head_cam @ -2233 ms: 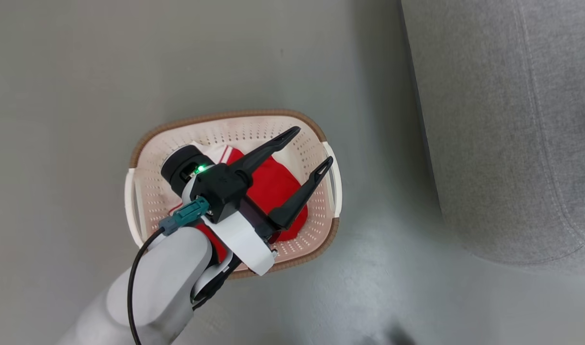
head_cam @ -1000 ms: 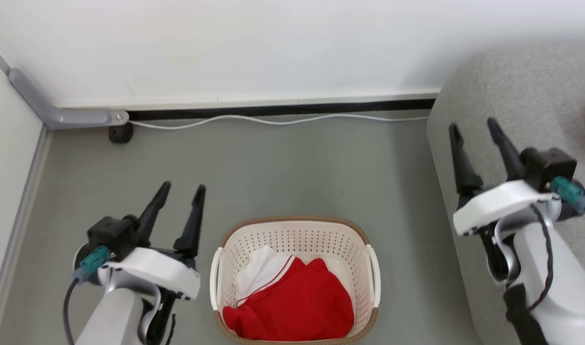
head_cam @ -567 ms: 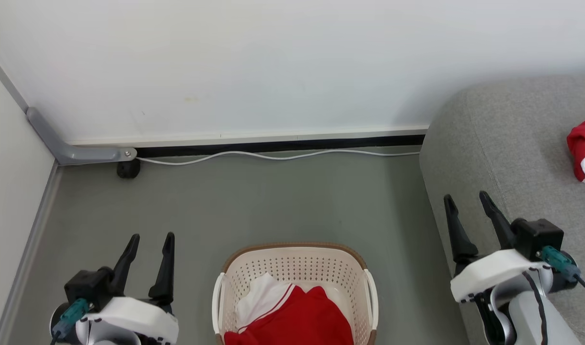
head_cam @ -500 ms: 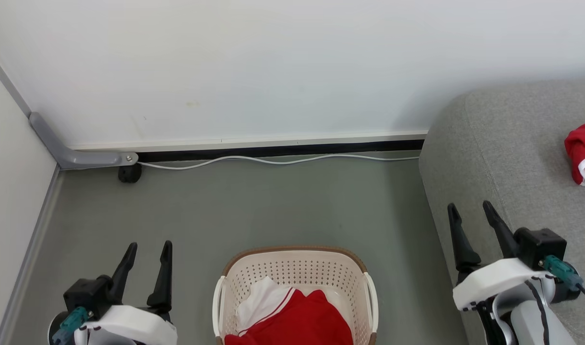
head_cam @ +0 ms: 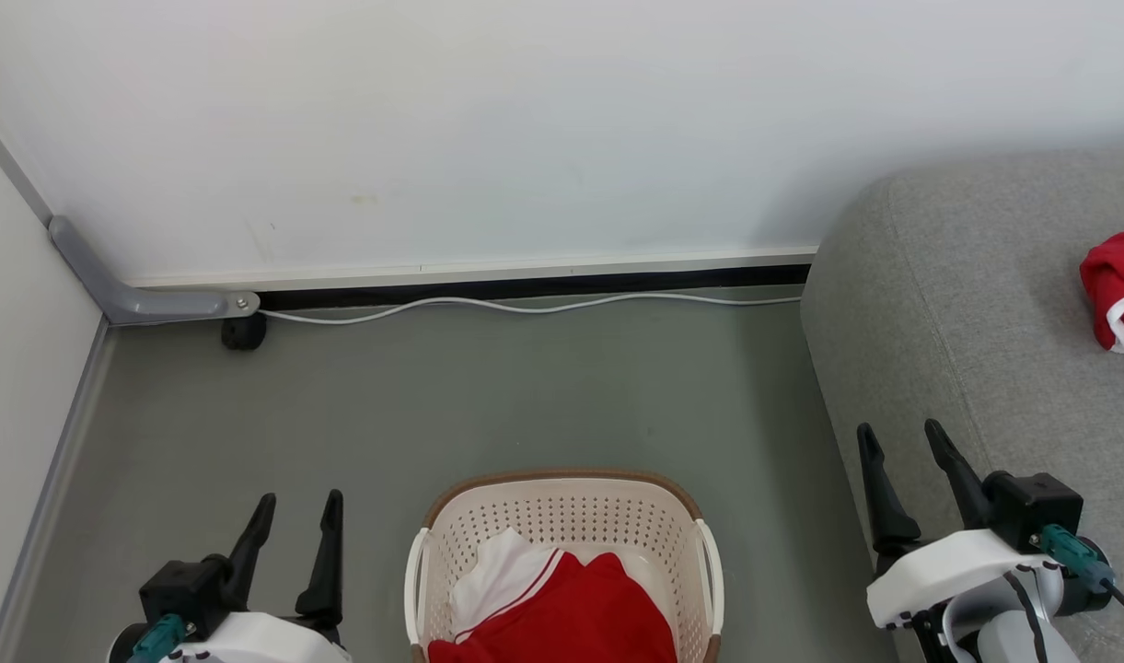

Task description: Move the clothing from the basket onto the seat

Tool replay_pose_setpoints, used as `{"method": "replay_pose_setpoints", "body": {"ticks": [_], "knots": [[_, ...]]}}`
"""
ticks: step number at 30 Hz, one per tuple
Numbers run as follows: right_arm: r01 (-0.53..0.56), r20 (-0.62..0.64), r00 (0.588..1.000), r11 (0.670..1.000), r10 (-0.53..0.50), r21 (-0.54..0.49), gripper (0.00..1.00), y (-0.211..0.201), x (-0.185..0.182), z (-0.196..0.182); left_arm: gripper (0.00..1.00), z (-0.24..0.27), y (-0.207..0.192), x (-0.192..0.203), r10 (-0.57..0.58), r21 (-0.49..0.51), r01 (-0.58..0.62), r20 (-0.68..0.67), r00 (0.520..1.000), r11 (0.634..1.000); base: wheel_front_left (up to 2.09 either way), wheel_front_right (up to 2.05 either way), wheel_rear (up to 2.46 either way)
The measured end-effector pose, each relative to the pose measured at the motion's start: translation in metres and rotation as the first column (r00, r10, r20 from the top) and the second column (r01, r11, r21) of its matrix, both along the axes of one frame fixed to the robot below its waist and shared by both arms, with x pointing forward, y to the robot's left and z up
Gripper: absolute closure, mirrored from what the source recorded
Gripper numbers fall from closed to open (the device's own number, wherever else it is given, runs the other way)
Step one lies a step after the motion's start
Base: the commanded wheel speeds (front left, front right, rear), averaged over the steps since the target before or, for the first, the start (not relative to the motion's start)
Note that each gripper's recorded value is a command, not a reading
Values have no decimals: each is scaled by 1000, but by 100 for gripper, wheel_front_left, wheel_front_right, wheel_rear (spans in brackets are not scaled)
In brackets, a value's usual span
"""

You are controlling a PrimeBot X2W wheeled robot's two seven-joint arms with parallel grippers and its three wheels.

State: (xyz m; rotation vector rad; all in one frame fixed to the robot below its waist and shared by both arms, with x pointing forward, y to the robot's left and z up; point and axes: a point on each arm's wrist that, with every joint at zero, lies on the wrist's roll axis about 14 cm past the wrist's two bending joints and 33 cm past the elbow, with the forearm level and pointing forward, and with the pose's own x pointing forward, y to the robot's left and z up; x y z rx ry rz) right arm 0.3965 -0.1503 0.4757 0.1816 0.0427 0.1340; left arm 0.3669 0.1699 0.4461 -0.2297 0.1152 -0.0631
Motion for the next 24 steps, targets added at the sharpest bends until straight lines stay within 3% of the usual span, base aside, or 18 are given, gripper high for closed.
{"method": "replay_pose_setpoints", "body": {"ticks": [9, 24], "knots": [[-1, -2, 1000, 1000, 1, 3, 0, 1, 13, -3, 0, -24, -22, -1, -59, -25, 57, -75, 995, 998, 0, 0, 0], [-35, 11, 999, 999, 36, -40, 0, 9, 85, -17, 0, -99, -82, 36, -225, -105, 204, -276, 934, 973, 0, 0, 0]]}}
